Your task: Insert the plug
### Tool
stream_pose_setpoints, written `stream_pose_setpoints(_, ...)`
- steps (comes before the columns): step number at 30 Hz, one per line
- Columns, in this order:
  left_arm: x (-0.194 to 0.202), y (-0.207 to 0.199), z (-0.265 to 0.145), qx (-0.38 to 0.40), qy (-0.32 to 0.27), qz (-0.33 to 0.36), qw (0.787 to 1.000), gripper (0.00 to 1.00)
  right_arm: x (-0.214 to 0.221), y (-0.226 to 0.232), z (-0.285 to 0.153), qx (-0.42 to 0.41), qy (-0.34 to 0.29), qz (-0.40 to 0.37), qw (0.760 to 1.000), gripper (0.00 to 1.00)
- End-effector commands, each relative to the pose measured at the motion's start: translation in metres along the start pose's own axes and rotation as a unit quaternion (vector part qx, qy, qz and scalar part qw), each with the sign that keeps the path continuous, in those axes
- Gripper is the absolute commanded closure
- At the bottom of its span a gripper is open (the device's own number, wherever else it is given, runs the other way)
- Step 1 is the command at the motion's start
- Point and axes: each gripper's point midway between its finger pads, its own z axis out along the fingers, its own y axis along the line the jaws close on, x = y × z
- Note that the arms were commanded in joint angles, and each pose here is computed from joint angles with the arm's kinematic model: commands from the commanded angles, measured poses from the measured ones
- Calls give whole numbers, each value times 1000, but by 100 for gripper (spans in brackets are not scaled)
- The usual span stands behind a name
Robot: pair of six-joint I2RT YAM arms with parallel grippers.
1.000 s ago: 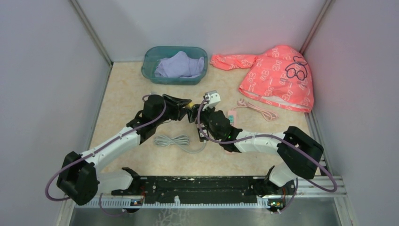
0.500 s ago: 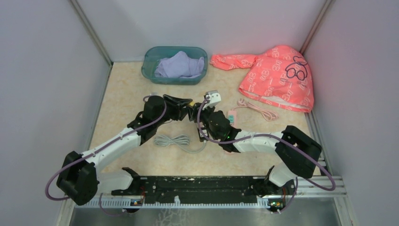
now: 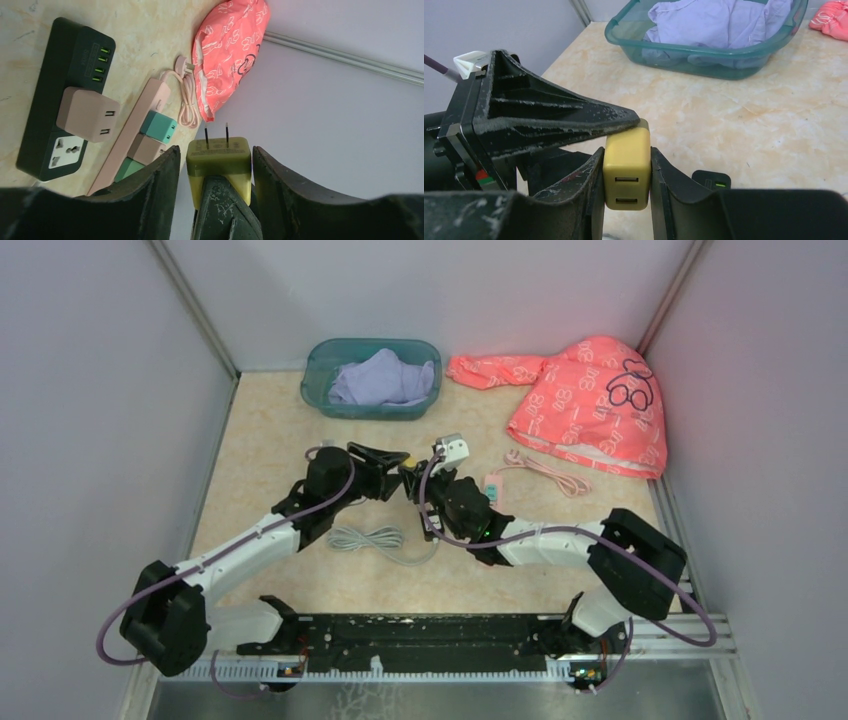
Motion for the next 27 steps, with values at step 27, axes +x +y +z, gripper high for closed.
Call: stream_pose_setpoints(27, -12, 74, -18, -58, 17, 330, 942, 16, 21, -5, -68, 37, 310, -79, 947, 100)
